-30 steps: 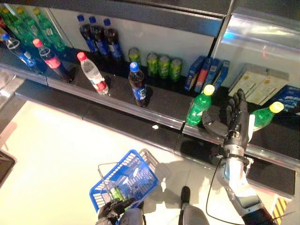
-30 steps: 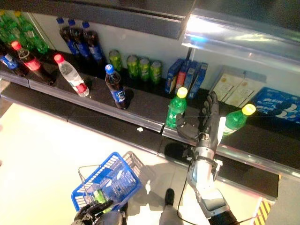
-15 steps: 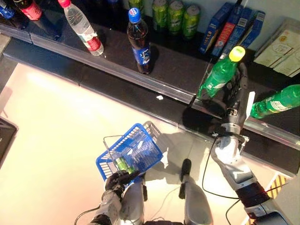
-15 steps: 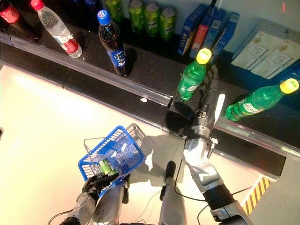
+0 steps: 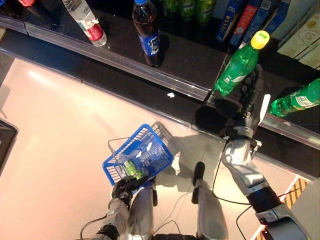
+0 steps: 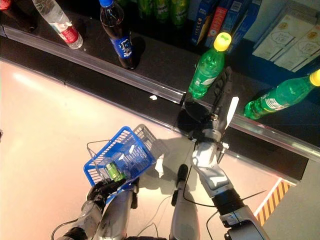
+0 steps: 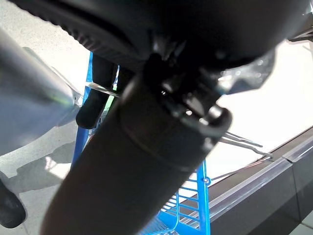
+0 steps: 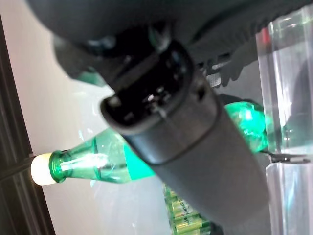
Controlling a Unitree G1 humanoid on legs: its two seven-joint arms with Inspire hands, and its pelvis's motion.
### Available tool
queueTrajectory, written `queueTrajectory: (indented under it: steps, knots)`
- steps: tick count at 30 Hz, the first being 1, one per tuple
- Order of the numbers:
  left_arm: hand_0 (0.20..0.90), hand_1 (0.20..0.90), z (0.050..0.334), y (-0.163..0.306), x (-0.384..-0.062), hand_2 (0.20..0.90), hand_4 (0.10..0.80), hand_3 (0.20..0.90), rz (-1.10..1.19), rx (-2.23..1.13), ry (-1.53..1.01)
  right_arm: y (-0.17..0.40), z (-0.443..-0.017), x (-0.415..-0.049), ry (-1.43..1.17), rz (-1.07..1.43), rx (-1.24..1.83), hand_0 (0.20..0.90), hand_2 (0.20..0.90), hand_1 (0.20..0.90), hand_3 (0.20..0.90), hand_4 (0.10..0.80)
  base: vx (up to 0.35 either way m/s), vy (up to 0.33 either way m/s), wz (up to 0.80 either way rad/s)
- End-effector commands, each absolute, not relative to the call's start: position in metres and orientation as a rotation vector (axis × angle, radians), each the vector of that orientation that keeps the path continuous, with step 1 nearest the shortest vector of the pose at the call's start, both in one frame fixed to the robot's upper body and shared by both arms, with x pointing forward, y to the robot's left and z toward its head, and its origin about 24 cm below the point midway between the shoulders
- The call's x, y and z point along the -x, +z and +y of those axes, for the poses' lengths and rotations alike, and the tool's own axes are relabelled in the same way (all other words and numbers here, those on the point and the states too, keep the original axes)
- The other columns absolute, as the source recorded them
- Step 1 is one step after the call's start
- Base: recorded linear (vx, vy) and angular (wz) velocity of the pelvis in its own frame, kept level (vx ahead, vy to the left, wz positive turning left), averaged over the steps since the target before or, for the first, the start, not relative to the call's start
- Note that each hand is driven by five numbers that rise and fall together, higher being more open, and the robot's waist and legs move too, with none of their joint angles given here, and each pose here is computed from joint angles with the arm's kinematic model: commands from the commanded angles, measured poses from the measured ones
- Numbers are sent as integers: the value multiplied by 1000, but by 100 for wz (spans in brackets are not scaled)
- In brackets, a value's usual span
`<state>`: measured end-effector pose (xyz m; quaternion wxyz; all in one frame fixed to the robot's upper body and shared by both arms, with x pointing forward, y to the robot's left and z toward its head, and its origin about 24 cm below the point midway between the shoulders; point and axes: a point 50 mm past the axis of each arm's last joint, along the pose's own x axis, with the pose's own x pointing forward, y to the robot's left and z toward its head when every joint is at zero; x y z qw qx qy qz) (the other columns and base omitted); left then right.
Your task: Pick up the drink and place into the basket.
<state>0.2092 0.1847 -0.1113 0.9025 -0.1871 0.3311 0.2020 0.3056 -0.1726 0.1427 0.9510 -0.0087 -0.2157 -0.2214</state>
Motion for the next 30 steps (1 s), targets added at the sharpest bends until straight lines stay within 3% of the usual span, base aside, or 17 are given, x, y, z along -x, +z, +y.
queueTrajectory:
  steps: [1, 23, 24, 25, 26, 30]
  knots:
    - [300, 300, 197, -111, -195, 300, 100, 200, 633, 373, 447, 210, -171, -301, -469, -744, -81, 900, 900, 900, 900, 800, 8, 36, 0]
    - [300, 300, 194, -110, -197, 300, 100, 200, 646, 363, 397, 263, -188, -327, -628, -818, -129, 900, 900, 900, 900, 800, 18, 7, 0]
    - [300, 300, 194, -109, -198, 300, 100, 200, 645, 363, 395, 264, -189, -328, -636, -819, -121, 658, 658, 658, 617, 517, 0, 0, 0]
    - [300, 300, 195, -109, -198, 300, 100, 200, 643, 363, 394, 265, -190, -329, -642, -819, -116, 500, 500, 500, 433, 333, 0, 0, 0]
    - [300, 300, 195, -109, -198, 300, 100, 200, 642, 364, 392, 266, -192, -330, -651, -820, -105, 300, 300, 300, 200, 100, 0, 0, 0]
    - [300, 300, 197, -110, -196, 300, 100, 200, 651, 359, 382, 269, -201, -334, -681, -811, -79, 300, 300, 300, 200, 100, 5, 0, 2]
